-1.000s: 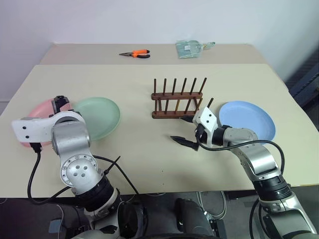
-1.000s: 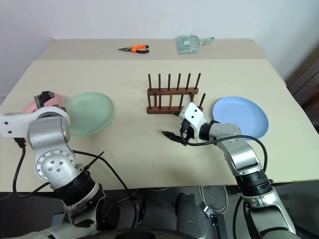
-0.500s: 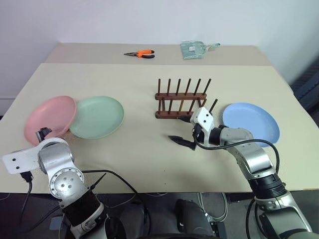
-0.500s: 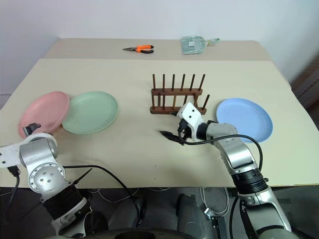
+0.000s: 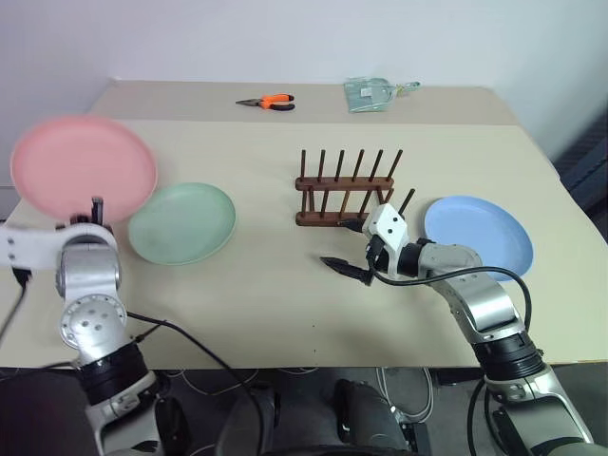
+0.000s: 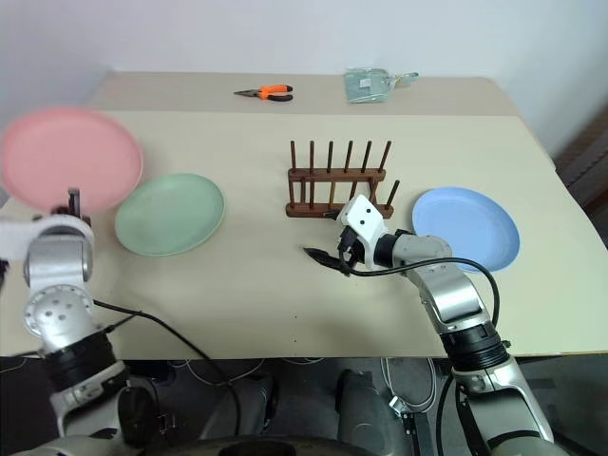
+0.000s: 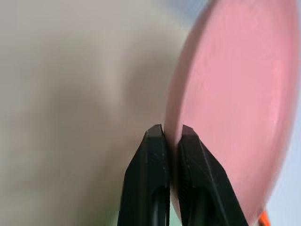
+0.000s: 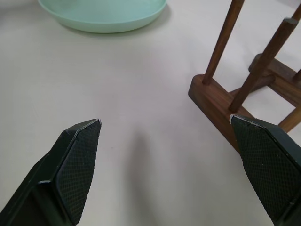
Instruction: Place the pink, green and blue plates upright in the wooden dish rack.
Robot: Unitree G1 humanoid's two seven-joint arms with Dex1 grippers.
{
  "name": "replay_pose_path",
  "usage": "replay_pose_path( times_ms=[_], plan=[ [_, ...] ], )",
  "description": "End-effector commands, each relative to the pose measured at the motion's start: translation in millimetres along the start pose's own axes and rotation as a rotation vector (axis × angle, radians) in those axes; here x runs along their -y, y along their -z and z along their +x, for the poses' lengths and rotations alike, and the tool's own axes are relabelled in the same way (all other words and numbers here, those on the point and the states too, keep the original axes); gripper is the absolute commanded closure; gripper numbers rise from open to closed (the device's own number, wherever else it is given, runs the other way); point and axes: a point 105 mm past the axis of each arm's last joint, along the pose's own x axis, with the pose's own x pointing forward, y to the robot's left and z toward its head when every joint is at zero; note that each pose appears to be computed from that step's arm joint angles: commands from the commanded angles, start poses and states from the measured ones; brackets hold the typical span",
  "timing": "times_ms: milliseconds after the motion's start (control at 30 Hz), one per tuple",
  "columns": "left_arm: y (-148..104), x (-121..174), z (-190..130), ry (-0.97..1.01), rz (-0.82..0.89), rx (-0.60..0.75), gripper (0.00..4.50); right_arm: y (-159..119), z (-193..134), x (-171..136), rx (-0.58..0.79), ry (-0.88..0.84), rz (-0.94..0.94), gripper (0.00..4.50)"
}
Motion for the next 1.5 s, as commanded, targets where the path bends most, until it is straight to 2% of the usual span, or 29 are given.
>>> replay_pose_path(
  times_ms=[33, 67, 133, 233, 300, 367, 533, 700, 800, 933, 967, 1033, 1067, 1133, 1200, 1267, 1300, 1400, 1500],
  plan=[
    [11, 75, -17, 0.342, 0.201, -0.007, 4.48, -46, -8, 12, 0.107, 0.053, -0.166, 0.00],
    [19, 95, -23, 0.427, 0.267, -0.018, 4.48, -59, -8, 17, 0.128, 0.090, -0.236, 0.00],
    [32, 120, -32, 0.527, 0.275, -0.053, 4.48, -76, -8, 22, 0.153, 0.135, -0.349, 0.00],
    [65, 161, -53, 0.722, 0.341, -0.147, 4.48, -104, -4, 36, 0.178, 0.255, -0.590, 0.00],
    [76, 174, -62, 0.792, 0.348, -0.187, 4.48, -111, 0, 43, 0.162, 0.303, -0.706, 0.00],
    [81, 181, -67, 0.812, 0.285, -0.236, 4.48, -114, 2, 49, 0.131, 0.346, -0.832, 0.00],
    [100, 187, -82, 0.809, 0.026, -0.465, 4.48, -125, 4, 56, 0.115, 0.422, -1.107, 0.00],
    [115, 176, -87, 0.802, 0.087, -0.566, 4.48, -125, 1, 64, 0.110, 0.480, -1.200, 0.00],
    [117, 169, -83, 0.773, 0.106, -0.572, 4.50, -122, 0, 64, 0.111, 0.484, -1.221, 0.75],
    [119, 164, -80, 0.736, 0.086, -0.588, 4.50, -121, 0, 64, 0.120, 0.492, -1.232, 2.60],
    [119, 163, -79, 0.728, 0.076, -0.590, 4.50, -121, 0, 64, 0.121, 0.493, -1.238, 3.19],
    [118, 163, -78, 0.713, 0.036, -0.593, 4.50, -120, -1, 64, 0.125, 0.496, -1.241, 4.03],
    [115, 164, -77, 0.711, -0.015, -0.589, 4.15, -119, -1, 64, 0.127, 0.499, -1.239, 4.37],
    [105, 168, -73, 0.710, -0.095, -0.559, 3.44, -118, -1, 64, 0.126, 0.503, -1.231, 4.50],
    [88, 167, -60, 0.667, -0.136, -0.465, 2.53, -117, -3, 66, 0.133, 0.519, -1.182, 4.50],
    [66, 156, -39, 0.581, -0.109, -0.314, 1.59, -121, -11, 72, 0.165, 0.563, -1.097, 4.50],
    [56, 151, -31, 0.571, -0.020, -0.233, 1.20, -127, -18, 76, 0.203, 0.589, -1.012, 4.50],
    [44, 145, -27, 0.660, 0.316, -0.082, 1.20, -141, -38, 88, 0.330, 0.637, -0.706, 4.50],
    [58, 136, -35, 0.773, 0.474, -0.093, 1.20, -146, -55, 94, 0.488, 0.591, -0.238, 4.50]
  ],
)
